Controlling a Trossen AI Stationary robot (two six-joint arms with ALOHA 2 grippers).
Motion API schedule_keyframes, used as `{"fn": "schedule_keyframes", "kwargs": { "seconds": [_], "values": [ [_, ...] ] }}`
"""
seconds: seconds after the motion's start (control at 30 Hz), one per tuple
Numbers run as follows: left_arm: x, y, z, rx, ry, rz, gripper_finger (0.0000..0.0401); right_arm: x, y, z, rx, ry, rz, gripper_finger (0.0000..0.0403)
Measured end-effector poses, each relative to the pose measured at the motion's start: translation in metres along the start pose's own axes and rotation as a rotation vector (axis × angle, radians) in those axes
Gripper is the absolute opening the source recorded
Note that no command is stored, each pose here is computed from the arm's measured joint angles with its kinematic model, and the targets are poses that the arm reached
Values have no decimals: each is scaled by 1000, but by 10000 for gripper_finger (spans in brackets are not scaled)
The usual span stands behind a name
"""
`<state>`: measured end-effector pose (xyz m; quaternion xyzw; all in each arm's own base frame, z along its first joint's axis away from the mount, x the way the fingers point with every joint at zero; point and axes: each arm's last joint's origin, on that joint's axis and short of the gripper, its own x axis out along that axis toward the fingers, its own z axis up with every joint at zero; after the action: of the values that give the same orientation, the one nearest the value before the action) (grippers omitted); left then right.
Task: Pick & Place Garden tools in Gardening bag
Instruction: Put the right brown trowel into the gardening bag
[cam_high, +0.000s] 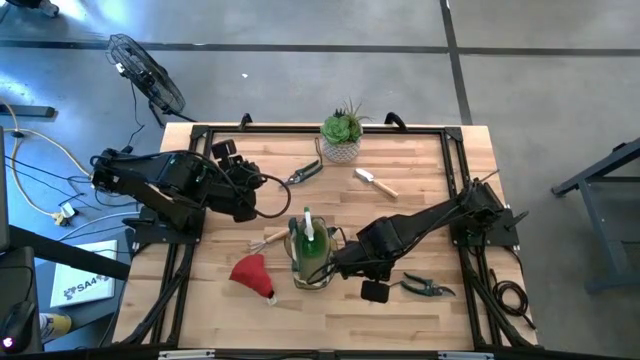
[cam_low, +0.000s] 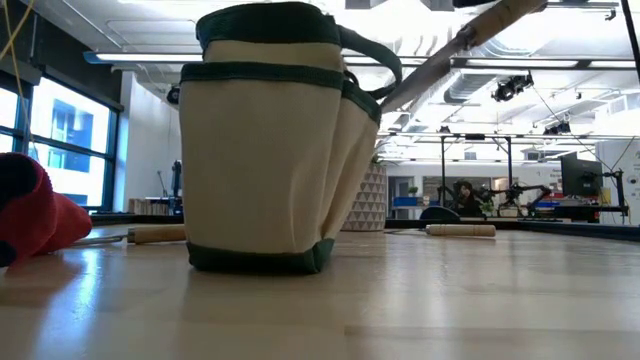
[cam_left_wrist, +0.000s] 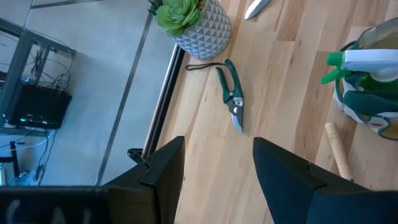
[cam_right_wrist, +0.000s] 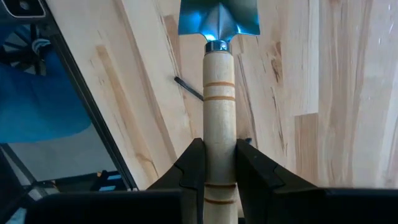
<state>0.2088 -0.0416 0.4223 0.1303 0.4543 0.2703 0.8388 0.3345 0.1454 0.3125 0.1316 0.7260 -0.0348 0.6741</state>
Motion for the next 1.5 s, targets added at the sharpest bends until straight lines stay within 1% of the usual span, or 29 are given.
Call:
{"fn": "schedule_keyframes", "kwargs": {
  "seconds": [0.3,0.67,0.8,0.97,1.23,1.5],
  "values": [
    [0,0,0,-1,0,0,182,0,0,0,2,3,4,49],
    [0,0,0,-1,0,-1,182,0,3,-3,58,27,35,49],
    [0,-1,0,-3,6,-18,182,2,5,-5,82,46,41,49],
    [0,-1,0,-9,11,-29,182,10,5,-7,67,83,35,49],
    [0,-1,-1,-13,18,-47,182,10,3,-5,48,82,36,49],
    [0,-1,0,-18,18,-46,182,8,-8,3,20,65,27,49]
  ]
}}
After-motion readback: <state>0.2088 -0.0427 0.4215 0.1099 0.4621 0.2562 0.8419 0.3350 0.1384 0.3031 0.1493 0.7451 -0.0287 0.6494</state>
